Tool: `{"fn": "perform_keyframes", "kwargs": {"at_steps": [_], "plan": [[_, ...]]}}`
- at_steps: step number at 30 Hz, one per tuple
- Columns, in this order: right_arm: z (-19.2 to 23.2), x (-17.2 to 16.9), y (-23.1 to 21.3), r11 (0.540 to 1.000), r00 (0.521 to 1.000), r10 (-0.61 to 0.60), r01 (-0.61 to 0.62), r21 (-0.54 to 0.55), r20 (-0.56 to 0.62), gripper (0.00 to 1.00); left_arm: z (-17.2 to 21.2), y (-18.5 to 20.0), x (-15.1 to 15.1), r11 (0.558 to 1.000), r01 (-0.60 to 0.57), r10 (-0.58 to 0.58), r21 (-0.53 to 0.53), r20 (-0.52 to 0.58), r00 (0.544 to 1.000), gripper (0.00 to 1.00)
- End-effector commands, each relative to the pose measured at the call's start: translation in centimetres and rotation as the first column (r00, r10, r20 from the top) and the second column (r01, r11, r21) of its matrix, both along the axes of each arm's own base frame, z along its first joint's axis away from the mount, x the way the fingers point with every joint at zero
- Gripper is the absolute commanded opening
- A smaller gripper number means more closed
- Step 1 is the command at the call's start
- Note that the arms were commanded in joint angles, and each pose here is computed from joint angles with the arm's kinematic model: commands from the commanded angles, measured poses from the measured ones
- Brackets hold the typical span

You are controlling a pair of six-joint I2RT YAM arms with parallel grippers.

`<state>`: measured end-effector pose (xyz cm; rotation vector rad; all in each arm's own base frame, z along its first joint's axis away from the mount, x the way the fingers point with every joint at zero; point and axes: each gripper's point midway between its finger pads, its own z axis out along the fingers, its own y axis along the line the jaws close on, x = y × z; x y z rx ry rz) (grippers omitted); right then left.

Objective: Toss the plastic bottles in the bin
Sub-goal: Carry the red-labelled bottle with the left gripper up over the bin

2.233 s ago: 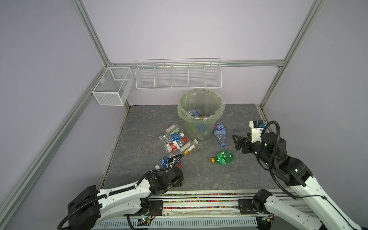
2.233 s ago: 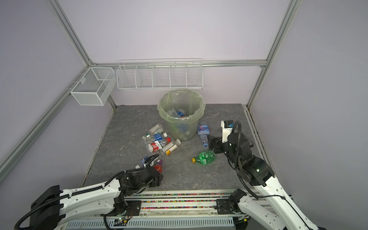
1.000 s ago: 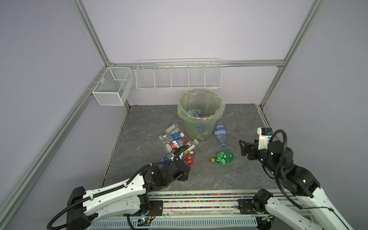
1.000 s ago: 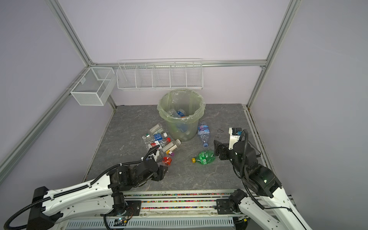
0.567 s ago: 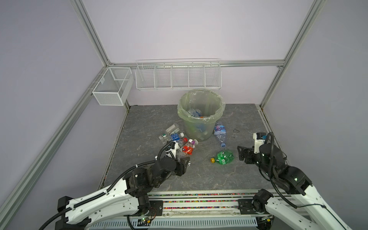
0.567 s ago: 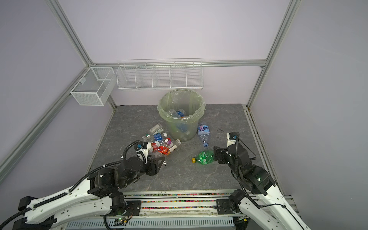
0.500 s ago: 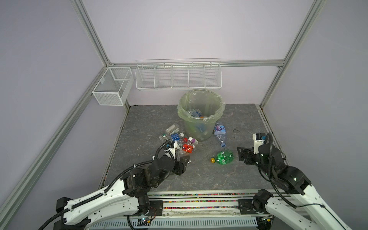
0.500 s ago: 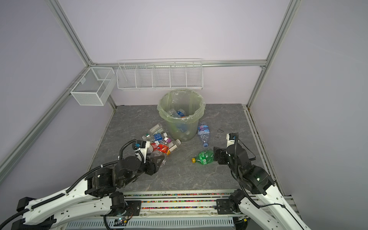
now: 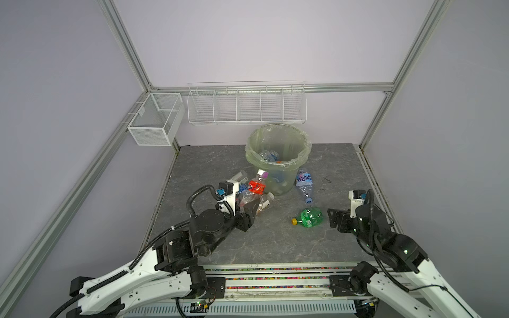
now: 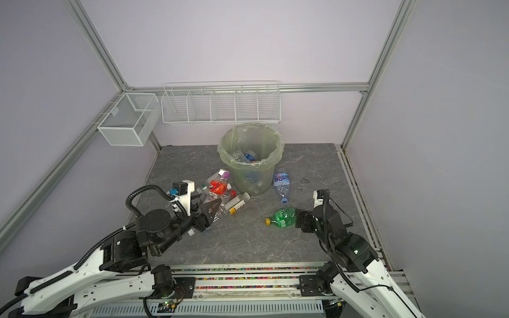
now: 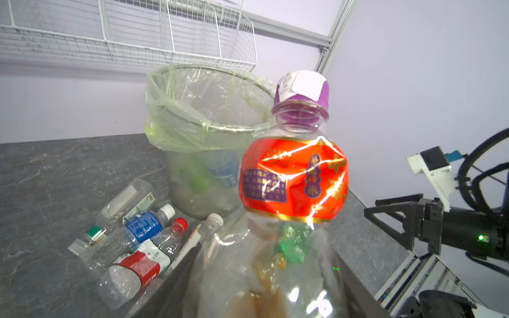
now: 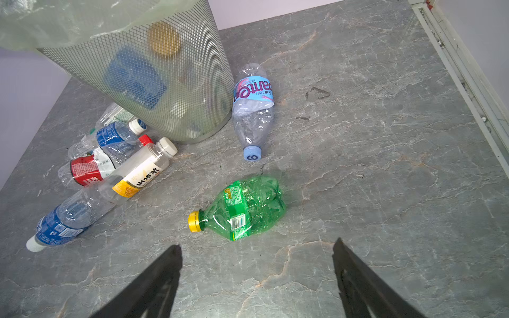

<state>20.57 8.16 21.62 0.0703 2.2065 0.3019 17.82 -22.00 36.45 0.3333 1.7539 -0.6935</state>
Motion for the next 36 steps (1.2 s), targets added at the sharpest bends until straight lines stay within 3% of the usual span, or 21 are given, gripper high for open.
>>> {"fn": "perform_keyframes", "kwargs": {"at_steps": [1,16,29,36], "plan": [[-1.1,-0.5,-0.2,1.000,0.999,-0.009,0.010,0.013,-0.031,0.89,4.1,0.6,0.1,0.999,-0.013,0.017,-0.038,0.109,0.994,0.34],[-2.3,-1.3,-0.6,0.999,0.999,-0.017,0.018,0.027,-0.050,0.89,10.1,-1.8,1.4,1.000,-0.028,0.030,-0.011,0.253,0.967,0.33],[-2.4,-1.8,-1.0,0.999,0.999,-0.021,0.023,0.028,-0.049,0.88,14.0,-3.6,3.7,0.999,0.000,0.013,-0.043,0.285,0.958,0.33],[-2.4,-2.0,-1.2,0.999,0.999,-0.025,0.026,0.028,-0.048,0.88,14.7,-5.6,5.8,1.000,0.010,-0.007,-0.007,0.286,0.958,0.34]]}}
